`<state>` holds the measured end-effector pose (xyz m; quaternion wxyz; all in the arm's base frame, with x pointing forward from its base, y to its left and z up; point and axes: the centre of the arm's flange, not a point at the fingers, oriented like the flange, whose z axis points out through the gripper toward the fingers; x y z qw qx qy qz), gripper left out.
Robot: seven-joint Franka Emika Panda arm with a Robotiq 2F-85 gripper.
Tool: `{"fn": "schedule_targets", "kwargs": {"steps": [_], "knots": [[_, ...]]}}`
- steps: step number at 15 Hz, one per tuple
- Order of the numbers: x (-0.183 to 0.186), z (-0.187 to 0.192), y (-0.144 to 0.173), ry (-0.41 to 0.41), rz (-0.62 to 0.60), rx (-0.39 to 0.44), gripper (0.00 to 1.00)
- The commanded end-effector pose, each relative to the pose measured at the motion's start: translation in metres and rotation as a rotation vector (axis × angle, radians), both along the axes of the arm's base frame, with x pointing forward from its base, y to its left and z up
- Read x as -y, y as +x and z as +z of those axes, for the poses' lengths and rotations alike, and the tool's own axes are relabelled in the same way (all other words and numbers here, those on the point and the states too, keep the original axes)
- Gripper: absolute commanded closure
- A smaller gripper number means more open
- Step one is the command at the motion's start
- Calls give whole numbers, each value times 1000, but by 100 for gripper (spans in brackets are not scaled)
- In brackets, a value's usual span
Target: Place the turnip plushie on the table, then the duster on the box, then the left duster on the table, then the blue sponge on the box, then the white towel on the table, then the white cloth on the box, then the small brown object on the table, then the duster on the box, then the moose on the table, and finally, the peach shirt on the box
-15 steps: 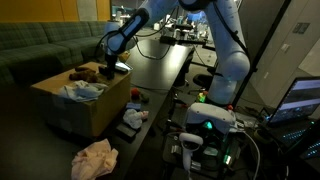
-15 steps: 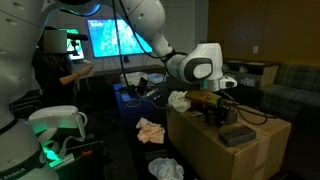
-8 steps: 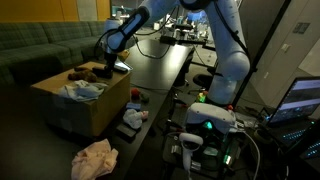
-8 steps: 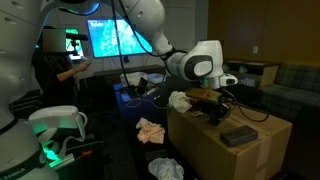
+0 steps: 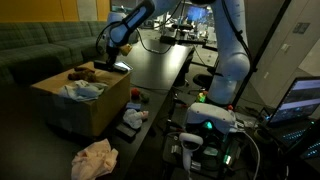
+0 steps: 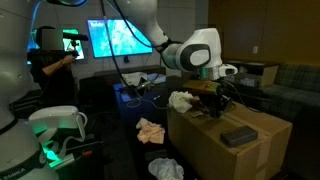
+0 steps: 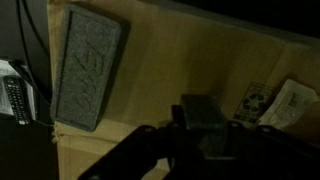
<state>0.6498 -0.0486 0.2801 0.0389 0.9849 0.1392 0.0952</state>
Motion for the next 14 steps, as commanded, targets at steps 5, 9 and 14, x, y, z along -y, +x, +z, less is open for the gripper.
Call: {"fn": "schedule_targets", "kwargs": {"steps": [5, 9, 14], "knots": [[27, 44, -92, -18, -56, -5, 92], [52, 38, -142, -31, -112, -46, 92], [81, -5, -190, -62, -165, -151, 92]]}}
